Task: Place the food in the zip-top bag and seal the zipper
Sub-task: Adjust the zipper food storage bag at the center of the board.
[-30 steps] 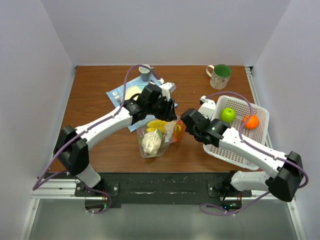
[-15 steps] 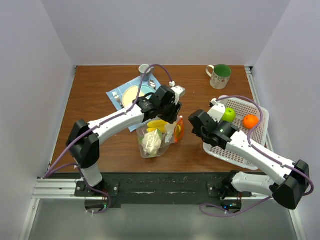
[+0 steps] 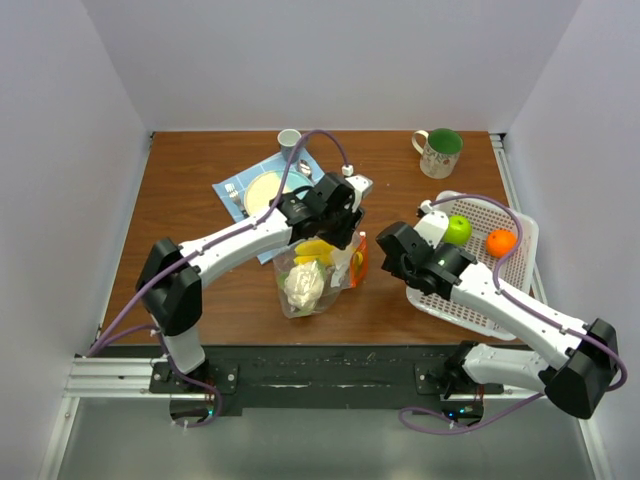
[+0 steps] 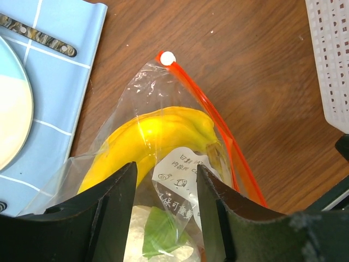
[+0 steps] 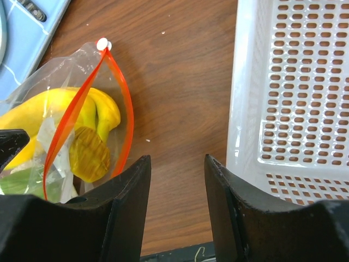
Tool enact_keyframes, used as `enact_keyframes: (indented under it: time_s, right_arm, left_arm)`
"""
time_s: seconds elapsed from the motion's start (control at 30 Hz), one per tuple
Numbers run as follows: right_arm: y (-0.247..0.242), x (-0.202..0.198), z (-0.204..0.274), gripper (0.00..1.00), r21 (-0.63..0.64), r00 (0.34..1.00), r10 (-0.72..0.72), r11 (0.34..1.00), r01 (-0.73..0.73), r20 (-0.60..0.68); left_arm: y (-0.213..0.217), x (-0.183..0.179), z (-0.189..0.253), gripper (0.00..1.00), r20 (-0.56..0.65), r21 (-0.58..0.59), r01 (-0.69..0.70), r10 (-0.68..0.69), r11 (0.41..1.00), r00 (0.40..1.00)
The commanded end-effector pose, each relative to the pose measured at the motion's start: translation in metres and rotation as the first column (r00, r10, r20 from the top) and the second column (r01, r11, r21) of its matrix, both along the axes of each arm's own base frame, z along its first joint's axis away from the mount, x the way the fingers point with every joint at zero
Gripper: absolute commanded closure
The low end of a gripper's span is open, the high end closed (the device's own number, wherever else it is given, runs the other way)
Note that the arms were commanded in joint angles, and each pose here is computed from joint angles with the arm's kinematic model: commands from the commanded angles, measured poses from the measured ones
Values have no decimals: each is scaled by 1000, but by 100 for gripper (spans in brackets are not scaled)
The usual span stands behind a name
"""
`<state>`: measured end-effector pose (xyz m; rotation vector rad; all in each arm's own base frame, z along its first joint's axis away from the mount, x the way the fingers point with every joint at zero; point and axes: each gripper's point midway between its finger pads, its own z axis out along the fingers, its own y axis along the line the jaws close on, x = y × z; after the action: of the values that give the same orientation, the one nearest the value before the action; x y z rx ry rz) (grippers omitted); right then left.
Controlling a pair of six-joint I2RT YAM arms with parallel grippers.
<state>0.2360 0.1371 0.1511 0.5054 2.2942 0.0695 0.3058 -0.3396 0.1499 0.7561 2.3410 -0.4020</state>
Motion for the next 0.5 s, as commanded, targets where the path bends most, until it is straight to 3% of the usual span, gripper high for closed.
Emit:
enact_keyframes:
  time_s: [0.0,0.27,0.47]
  right_arm:
    - [11,5,-7,52,37,1000,1,999,-1,-8]
    - [5,3,-12,54,10,999,-27,1000,27,-28]
    - [-33,-10,12,52,26,987,-141,990,139,76]
  left_arm:
    - [-19,5,37,45,56,-65,49,-45,997,997]
    - [-37,-10,29,45,49,-30,106,-104,994,993]
    - [-44,-12,10,45,40,33,112,-114,993,993]
